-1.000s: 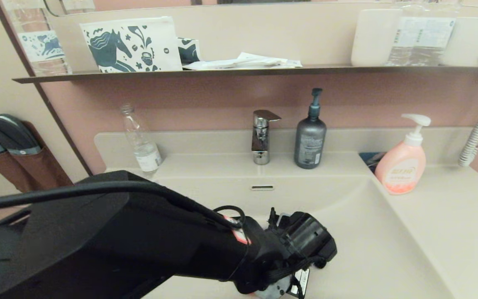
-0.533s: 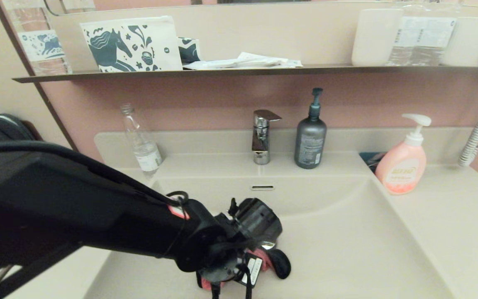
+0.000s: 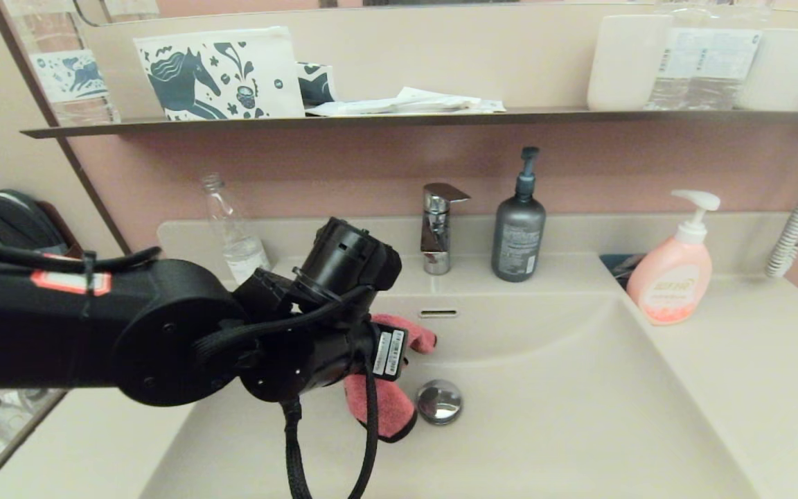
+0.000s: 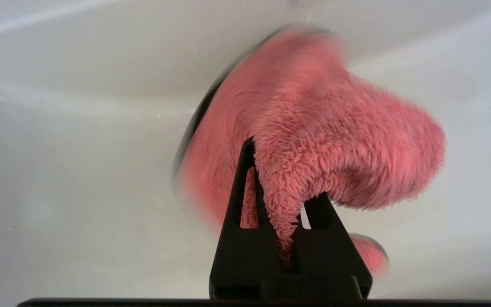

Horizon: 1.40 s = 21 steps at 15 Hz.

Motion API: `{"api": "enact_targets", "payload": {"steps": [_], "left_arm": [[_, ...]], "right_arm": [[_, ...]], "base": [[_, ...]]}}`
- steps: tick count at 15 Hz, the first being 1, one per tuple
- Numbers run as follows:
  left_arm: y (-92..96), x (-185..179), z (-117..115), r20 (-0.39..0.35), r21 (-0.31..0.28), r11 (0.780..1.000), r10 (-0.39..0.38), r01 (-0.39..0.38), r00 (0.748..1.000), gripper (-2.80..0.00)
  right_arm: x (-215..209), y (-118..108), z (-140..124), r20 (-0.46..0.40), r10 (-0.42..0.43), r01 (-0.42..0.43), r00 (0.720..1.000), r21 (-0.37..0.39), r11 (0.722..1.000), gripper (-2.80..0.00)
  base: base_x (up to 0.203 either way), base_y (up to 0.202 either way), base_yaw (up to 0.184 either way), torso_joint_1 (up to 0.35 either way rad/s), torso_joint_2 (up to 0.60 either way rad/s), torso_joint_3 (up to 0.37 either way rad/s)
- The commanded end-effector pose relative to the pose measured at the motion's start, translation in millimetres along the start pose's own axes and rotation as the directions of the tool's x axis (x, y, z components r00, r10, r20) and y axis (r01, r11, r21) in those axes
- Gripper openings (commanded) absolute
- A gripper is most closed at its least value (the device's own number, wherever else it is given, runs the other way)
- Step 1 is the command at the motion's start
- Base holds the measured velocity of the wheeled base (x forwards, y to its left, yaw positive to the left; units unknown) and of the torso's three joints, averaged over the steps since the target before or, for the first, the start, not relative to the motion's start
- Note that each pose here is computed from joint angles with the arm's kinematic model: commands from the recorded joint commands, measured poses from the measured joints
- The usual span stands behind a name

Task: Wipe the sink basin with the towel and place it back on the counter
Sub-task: Wipe the sink

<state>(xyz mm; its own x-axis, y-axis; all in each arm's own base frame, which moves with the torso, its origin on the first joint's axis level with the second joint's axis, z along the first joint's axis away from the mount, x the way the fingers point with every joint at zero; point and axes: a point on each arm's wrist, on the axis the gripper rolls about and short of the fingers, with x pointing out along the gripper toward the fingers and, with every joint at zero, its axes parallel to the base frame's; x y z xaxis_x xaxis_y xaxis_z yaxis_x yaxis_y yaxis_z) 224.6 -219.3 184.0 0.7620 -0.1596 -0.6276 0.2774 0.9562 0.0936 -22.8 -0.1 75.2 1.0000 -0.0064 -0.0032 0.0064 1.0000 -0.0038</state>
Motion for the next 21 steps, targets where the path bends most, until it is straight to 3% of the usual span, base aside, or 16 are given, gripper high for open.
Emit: {"api": "enact_targets", "payload": {"steps": [1,4,8,10,14,17,21], "left_arm": [[-6.4,-13.8,4.0,0.062,-0.054,0.998,-0.007,0.010,0.998,-2.80],[-32.9,-20.4,-8.2,0.069,-0.084,0.996,-0.033,0.039,0.997,-2.80],[-70.6,-4.3,-27.7,0.092,-0.148,0.988,0.056,-0.042,0.994,-2.80],[-94.3,1.2,-42.7,0.091,-0.151,0.988,0.049,-0.035,0.995,-2.80],[-126.6,4.5,-28.5,0.139,-0.168,0.985,-0.003,0.026,0.990,-2.80],[-144.8,16.7,-25.2,0.150,-0.080,0.996,-0.025,0.037,0.988,-2.80],[-155.2,48.0,-14.4,0.163,-0.090,0.996,-0.001,0.016,0.987,-2.80]], "right_arm": [[0.1,0.0,0.0,-0.001,0.000,0.000,1.000,-0.001,1.000,-2.80],[0.1,0.0,0.0,-0.001,0.000,0.000,1.000,-0.001,1.000,-2.80],[0.1,0.0,0.0,-0.001,0.000,0.000,1.000,-0.001,1.000,-2.80],[0.1,0.0,0.0,-0.001,0.000,0.000,1.000,-0.001,1.000,-2.80],[0.1,0.0,0.0,-0.001,0.000,0.000,1.000,-0.001,1.000,-2.80],[0.1,0.0,0.0,-0.001,0.000,0.000,1.000,-0.001,1.000,-2.80],[0.1,0.0,0.0,-0.001,0.000,0.000,1.000,-0.001,1.000,-2.80]], "base": [[0.000,0.000,0.000,0.000,0.00,0.000],[0.000,0.000,0.000,0.000,0.00,0.000],[0.000,0.000,0.000,0.000,0.00,0.000],[0.000,0.000,0.000,0.000,0.00,0.000],[0.000,0.000,0.000,0.000,0.00,0.000],[0.000,0.000,0.000,0.000,0.00,0.000],[0.000,0.000,0.000,0.000,0.00,0.000]]}}
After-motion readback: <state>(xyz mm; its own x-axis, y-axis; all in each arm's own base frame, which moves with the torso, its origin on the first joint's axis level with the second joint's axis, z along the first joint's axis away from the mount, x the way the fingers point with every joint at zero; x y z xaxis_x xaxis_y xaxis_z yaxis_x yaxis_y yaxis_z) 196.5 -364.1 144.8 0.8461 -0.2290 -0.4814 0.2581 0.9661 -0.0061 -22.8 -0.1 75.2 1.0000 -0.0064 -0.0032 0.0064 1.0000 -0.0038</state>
